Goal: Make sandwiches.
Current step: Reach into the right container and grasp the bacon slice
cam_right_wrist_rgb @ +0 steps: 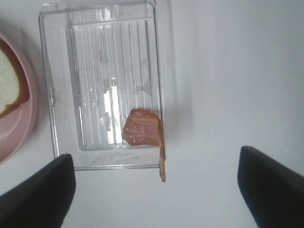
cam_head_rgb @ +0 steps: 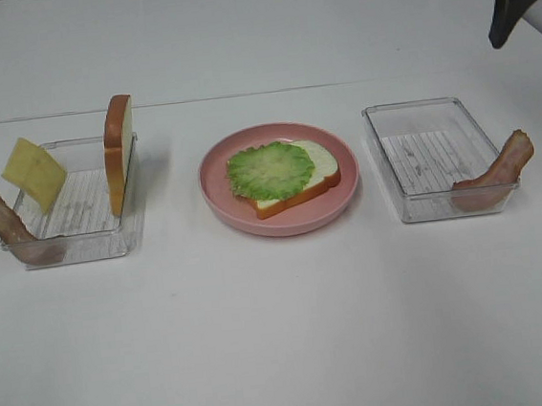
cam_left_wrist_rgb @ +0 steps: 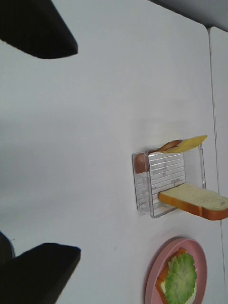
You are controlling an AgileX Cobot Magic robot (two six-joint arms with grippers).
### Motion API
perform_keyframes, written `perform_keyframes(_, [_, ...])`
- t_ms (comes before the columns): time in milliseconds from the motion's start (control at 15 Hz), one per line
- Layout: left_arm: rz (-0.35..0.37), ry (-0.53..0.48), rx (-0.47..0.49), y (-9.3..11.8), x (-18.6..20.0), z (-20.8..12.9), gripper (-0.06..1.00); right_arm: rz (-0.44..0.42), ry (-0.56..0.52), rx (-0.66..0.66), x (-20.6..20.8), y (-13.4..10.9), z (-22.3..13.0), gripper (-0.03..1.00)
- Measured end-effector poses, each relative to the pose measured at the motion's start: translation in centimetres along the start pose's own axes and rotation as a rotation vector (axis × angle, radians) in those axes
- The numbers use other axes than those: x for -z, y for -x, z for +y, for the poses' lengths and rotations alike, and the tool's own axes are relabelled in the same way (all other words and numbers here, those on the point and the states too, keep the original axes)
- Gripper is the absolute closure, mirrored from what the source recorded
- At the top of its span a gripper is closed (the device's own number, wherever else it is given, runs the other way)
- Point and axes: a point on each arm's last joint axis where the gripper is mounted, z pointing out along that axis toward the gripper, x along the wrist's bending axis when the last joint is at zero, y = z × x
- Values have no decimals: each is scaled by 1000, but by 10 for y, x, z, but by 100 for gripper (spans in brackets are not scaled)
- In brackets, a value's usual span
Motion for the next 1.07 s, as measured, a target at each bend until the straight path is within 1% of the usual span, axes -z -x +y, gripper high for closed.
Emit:
perform_keyframes(67, [0, 0, 0, 0, 0, 0, -3, 16, -9, -15, -7, 4, -3, 8])
perform_keyframes(133, [0, 0, 0, 0, 0, 0, -3, 46, -38, -49, -32, 13, -17, 8])
perform_keyframes(267, [0, 0, 0, 0, 0, 0, -3, 47, -48, -53, -51, 15, -24, 8])
perform_keyframes(333, [0, 0, 0, 0, 0, 0, -3, 57, -88, -64, -73, 16, -30, 8])
perform_keyframes(400, [0, 0, 0, 0, 0, 0, -3, 62, -102, -67, -79, 16, -32, 9])
perform_keyframes(467, [0, 0, 0, 0, 0, 0, -3, 71, -133, -73, -94, 17, -34, 9])
perform_keyframes(600, [0, 0, 0, 0, 0, 0, -3, 89, -168, -79, -111, 17, -36, 14])
perform_keyframes(800, [0, 0, 0, 0, 0, 0, -3, 88, -167, -82, -111, 17, -35, 25])
perform_keyframes(867, [0, 0, 0, 0, 0, 0, -3, 83, -168, -100, -111, 17, -35, 51])
perform_keyframes(933, [0, 0, 0, 0, 0, 0, -3, 81, -169, -102, -111, 17, -36, 61])
perform_keyframes(1000, [0, 0, 0, 0, 0, 0, -3, 77, -168, -105, -112, 17, -36, 81])
perform_keyframes(1067, [0, 0, 0, 0, 0, 0, -3, 69, -166, -113, -112, 18, -35, 95])
